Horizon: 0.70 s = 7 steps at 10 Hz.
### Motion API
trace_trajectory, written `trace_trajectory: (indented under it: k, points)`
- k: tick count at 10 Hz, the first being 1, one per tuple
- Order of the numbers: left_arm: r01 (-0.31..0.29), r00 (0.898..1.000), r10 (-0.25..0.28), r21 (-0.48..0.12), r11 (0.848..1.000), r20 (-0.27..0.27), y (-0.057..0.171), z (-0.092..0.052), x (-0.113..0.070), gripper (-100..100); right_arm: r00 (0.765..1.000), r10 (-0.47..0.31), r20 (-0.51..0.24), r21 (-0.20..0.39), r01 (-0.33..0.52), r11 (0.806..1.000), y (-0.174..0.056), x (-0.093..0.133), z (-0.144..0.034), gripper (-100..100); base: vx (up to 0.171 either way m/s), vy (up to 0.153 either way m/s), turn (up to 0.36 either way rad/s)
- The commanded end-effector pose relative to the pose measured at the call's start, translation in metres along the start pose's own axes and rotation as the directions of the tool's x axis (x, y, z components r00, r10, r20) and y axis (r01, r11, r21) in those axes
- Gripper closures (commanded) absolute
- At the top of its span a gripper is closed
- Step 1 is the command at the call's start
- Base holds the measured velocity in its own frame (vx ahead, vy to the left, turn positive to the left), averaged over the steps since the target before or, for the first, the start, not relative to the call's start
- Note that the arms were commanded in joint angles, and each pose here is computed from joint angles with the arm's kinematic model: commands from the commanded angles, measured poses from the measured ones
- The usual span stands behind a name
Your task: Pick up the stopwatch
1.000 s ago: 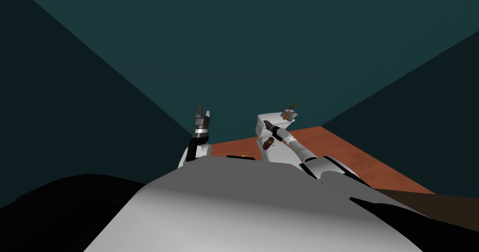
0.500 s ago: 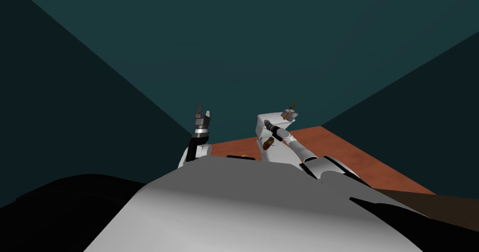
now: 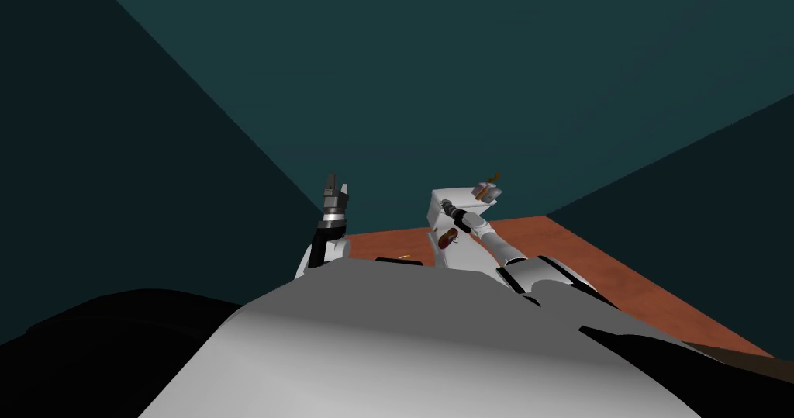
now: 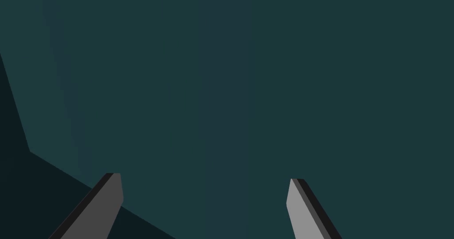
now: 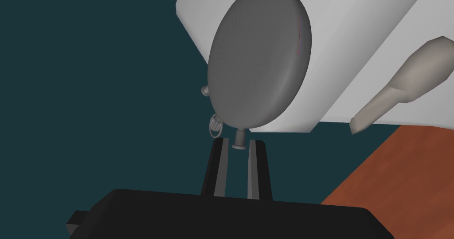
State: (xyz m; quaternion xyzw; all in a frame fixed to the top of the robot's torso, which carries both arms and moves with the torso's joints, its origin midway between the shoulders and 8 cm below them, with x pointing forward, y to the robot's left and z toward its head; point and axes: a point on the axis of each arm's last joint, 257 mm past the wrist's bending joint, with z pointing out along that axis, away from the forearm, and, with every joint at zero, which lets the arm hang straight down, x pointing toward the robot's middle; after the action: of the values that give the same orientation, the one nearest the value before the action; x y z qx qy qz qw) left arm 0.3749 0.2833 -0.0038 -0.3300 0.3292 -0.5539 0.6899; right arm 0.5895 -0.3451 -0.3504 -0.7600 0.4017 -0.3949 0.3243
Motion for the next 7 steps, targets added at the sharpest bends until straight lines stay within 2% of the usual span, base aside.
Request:
trace_trajectory:
  k: [1, 4, 6, 7]
  points:
    - [0.0, 1.0, 0.0, 0.0, 1.0, 0.0, 0.0, 0.0, 0.0, 0, 1.0, 0.015, -0.005, -0.001, -0.015, 1.0, 0.001, 0.004, -0.003, 100, -0.059, -0.016, 0.072]
    - [0.0, 1.0, 0.0, 0.0, 1.0, 0.0, 0.0, 0.0, 0.0, 0, 0.999, 0.002, -0.043, -0.027, -0.003, 1.0, 0.014, 0.028, -0.007, 100, -0.069, -0.008, 0.136]
    - [0.0, 1.0, 0.0, 0.0, 1.0, 0.0, 0.0, 0.0, 0.0, 0, 0.998, 0.038, -0.043, -0.017, -0.039, 0.999, 0.012, 0.028, -0.007, 100, -0.038, -0.002, 0.036]
    - [0.0, 1.0, 0.0, 0.0, 1.0, 0.0, 0.0, 0.0, 0.0, 0, 0.998, 0.021, -0.064, -0.033, -0.023, 0.999, 0.019, 0.04, -0.009, 100, -0.041, -0.005, 0.167]
